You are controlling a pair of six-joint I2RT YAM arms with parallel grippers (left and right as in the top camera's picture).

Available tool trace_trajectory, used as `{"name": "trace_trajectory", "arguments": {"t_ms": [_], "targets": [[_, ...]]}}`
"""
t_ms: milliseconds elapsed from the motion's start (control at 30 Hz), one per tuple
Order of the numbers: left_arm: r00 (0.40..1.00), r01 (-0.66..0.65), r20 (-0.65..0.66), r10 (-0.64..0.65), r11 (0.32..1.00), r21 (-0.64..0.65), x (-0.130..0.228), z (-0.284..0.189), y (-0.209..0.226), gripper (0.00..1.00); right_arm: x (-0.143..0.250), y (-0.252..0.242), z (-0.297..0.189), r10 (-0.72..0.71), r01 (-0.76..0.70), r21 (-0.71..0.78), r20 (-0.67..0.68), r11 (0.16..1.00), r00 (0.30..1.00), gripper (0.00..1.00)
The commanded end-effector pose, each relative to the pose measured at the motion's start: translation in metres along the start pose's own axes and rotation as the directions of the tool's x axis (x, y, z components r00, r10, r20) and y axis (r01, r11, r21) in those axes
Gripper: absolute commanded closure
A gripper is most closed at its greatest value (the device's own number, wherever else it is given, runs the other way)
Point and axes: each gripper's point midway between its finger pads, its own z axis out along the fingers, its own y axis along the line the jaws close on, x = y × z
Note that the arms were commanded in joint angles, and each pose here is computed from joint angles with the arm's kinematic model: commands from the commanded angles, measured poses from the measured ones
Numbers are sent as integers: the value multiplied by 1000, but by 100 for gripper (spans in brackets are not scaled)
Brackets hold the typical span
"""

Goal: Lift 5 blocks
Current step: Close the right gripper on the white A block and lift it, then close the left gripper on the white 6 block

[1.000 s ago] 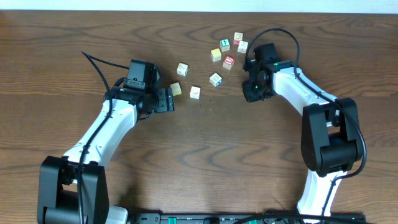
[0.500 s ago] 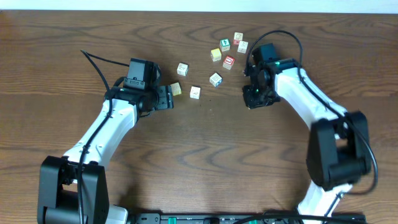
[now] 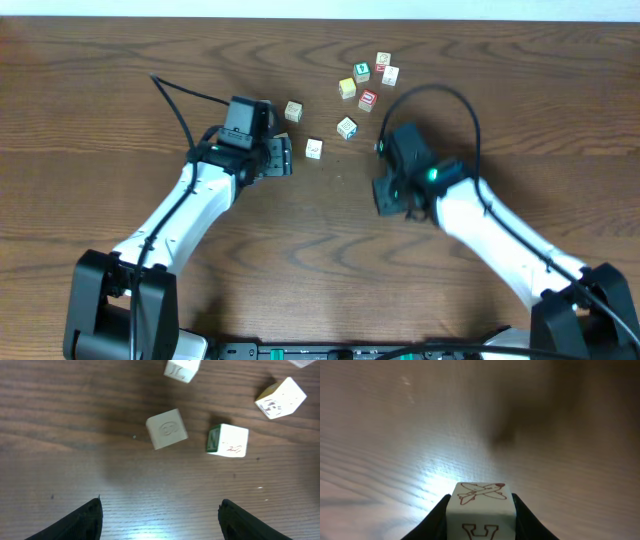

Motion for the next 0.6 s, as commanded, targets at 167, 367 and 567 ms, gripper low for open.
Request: {"name": "trace_trajectory", "arguments": {"t_ms": [167,367,567], "targets": [[989,-44,143,40,999,22,-28,-39,-25,25,42,-14,28,215,-216,19,24,976,976,98],[990,-2,141,-3,1000,30,-21,-42,-24,25,46,-16,33,215,-216,17,40,976,976,91],[995,4,95,-7,1000,24,-1,-31,-23,25,55,-18,39,258,-258,29,12,966,966,91]]}}
